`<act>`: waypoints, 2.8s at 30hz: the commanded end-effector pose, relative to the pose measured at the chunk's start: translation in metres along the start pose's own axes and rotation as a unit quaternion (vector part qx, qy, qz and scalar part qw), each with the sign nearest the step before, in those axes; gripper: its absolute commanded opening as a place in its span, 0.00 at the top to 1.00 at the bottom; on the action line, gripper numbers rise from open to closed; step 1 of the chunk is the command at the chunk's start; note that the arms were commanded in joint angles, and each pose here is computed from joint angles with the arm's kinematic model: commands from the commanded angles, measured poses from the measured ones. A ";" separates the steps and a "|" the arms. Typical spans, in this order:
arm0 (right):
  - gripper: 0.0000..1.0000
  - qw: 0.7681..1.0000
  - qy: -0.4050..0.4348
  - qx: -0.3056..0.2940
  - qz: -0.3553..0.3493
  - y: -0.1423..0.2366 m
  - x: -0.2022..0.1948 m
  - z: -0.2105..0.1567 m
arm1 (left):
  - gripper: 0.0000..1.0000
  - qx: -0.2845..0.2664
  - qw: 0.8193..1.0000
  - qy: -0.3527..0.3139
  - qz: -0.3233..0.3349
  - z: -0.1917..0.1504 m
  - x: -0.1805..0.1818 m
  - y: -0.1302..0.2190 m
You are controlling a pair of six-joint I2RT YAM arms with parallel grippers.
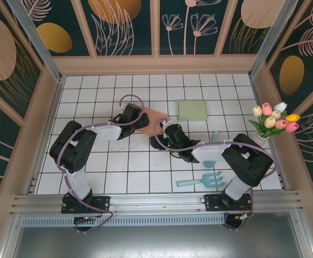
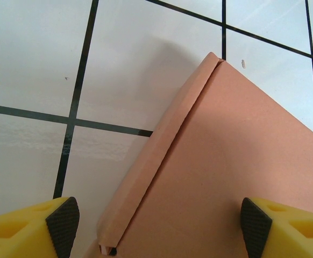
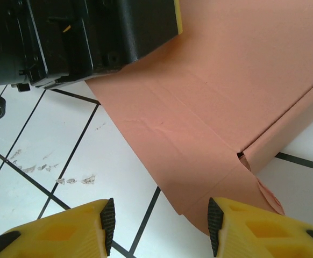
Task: Fold the paper box
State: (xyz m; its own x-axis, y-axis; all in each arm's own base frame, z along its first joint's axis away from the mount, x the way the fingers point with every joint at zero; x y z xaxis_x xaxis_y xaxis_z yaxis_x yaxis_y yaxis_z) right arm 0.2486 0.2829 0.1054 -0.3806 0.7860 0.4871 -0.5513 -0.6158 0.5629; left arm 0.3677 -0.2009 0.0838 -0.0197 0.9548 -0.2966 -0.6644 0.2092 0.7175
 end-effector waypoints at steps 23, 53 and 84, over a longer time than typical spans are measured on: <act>0.49 0.999 -0.021 -0.019 0.029 -0.015 0.013 0.013 | 0.20 0.039 0.997 -0.023 0.056 -0.026 0.026 -0.004; 0.48 0.999 -0.049 -0.005 0.013 -0.028 -0.011 0.011 | 0.22 0.040 0.997 -0.024 0.060 -0.028 0.028 -0.004; 0.47 0.997 -0.073 -0.002 0.017 -0.031 -0.016 0.008 | 0.22 0.043 0.997 -0.025 0.062 -0.030 0.029 -0.005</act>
State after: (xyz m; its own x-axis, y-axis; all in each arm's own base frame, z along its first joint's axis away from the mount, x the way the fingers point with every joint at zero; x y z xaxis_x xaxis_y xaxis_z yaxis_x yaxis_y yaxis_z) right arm 0.2747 0.2858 0.0866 -0.2894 0.7623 0.5790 -0.5505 -0.6273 0.5508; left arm 0.3704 -0.1938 0.0831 -0.0431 0.9614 -0.2717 -0.6946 0.1666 0.6998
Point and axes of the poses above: each hand's point on the last joint's axis, 136 mm out from that joint toward the fingers, its own y axis back along the fingers, its own x axis along the line the jaws close on, z = x × y, the point moved 6 cm from there along y, back along the fingers, and after that the axes turned 6 degrees about -y, right-handed, at the moved point
